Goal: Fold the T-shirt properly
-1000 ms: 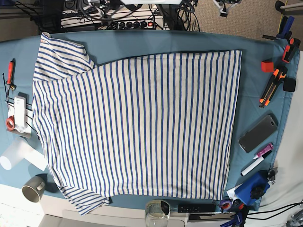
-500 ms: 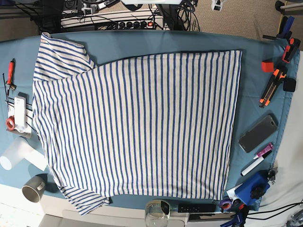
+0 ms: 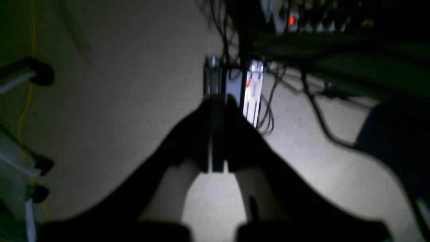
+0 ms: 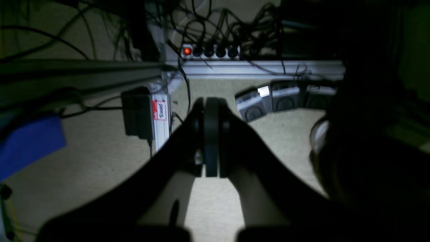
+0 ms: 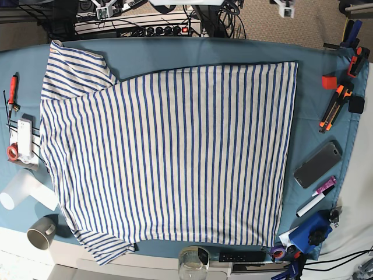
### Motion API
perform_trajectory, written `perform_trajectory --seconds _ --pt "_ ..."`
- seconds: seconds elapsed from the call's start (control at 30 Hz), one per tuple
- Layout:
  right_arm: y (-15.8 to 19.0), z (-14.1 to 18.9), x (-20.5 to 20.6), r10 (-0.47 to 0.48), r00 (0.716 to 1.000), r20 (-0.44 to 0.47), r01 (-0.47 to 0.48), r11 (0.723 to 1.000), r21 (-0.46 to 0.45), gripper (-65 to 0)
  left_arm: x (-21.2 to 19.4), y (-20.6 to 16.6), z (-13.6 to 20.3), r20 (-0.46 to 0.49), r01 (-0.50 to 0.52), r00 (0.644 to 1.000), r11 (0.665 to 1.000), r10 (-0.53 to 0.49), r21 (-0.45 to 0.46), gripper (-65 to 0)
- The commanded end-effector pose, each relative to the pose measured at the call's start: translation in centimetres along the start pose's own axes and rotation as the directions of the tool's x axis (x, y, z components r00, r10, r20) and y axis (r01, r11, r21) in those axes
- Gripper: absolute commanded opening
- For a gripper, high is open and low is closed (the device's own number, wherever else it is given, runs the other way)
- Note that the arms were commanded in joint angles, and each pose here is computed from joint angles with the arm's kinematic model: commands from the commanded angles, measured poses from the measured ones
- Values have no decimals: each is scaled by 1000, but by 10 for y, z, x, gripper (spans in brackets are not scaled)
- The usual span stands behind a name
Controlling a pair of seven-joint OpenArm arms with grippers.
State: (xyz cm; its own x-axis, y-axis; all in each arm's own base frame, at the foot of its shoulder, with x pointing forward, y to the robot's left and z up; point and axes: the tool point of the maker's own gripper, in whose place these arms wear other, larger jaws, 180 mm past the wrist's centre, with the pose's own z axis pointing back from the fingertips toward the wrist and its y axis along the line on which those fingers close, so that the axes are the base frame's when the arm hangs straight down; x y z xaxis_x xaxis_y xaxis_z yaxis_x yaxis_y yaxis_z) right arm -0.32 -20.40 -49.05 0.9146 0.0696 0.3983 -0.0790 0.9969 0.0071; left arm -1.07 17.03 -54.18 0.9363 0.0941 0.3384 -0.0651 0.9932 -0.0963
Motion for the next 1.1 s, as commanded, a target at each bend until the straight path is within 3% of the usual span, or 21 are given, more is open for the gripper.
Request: perform_trajectory --seconds 0.0,0.4,0.63,0.8,0.97,1.07 --pt "-1 9 6 11 1000 25 -11 1000 3 -650 2 6 9 18 2 1000 1000 -2 8 -650" --pt "14 59 50 78 989 128 -79 997 0 -650 51 21 73 182 3 983 999 -11 43 -650" --pt "23 81 103 140 956 256 -141 990 -17 -650 89 27 107 289 21 956 997 -42 73 -650" --pt "33 101 140 168 925 341 -170 985 -25 -650 129 32 131 389 39 918 994 -77 106 -650" --pt "43 126 176 189 877 442 -194 980 -34 -650 177 36 164 511 61 849 986 -132 153 -650" --pt "43 127 177 192 879 436 -197 980 -35 -650 202 35 186 574 75 802 981 -166 179 -650"
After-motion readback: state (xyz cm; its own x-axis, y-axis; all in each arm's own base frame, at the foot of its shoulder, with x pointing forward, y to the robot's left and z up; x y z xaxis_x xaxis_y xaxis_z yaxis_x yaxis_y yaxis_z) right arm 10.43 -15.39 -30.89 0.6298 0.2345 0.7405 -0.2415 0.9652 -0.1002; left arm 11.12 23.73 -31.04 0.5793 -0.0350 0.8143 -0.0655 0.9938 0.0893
